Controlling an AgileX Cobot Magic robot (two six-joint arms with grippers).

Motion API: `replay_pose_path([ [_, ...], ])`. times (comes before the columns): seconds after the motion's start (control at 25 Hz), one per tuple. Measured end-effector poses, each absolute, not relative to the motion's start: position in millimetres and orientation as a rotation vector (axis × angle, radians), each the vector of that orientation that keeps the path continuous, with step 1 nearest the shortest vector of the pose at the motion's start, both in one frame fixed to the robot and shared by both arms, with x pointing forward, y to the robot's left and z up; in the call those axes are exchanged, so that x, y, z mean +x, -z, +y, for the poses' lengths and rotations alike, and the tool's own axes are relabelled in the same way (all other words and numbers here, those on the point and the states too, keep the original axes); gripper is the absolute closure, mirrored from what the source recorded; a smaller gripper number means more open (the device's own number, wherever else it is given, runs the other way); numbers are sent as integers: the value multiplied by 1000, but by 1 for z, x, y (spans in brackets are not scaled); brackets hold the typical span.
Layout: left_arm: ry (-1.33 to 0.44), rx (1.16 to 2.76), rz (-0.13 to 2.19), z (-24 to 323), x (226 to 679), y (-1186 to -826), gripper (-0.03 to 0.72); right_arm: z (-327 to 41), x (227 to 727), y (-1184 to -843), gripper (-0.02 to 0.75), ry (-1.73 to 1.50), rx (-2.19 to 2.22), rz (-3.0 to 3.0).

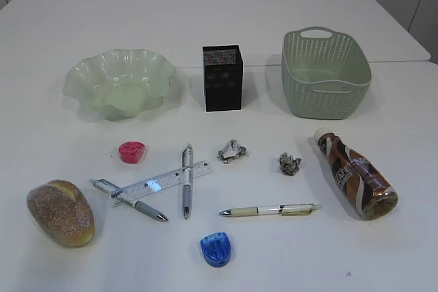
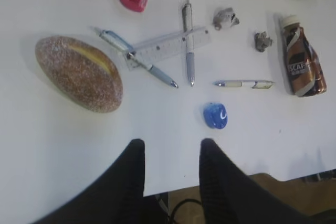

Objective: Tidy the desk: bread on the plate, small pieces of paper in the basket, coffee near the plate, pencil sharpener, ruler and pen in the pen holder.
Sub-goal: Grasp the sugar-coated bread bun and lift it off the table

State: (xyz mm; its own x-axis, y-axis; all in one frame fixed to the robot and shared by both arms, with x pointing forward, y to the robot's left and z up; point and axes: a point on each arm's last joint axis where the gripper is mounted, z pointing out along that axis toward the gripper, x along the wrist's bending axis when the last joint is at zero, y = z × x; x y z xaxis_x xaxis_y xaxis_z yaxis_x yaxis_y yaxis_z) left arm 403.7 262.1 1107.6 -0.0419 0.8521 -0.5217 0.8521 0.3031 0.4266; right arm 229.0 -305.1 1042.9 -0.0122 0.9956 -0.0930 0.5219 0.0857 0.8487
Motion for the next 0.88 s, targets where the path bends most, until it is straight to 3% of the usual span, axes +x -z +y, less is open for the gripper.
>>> replay_pose_path([
  [0.28,137,1588,1955,258,420,-1088,444,-305,229,-1043,367,-817,1529,1631],
  [0.48,164,1769,1998,239,428,-1068,444,-305,229,-1043,367,-823,1520,1642],
  [0.68,133,1977,2090,207,432,-1040,444,-305,229,-1043,367,-827,1516,1647],
  [0.88,77,1969,2222,183,439,-1017,444,-305,229,-1043,367,-828,1518,1646],
])
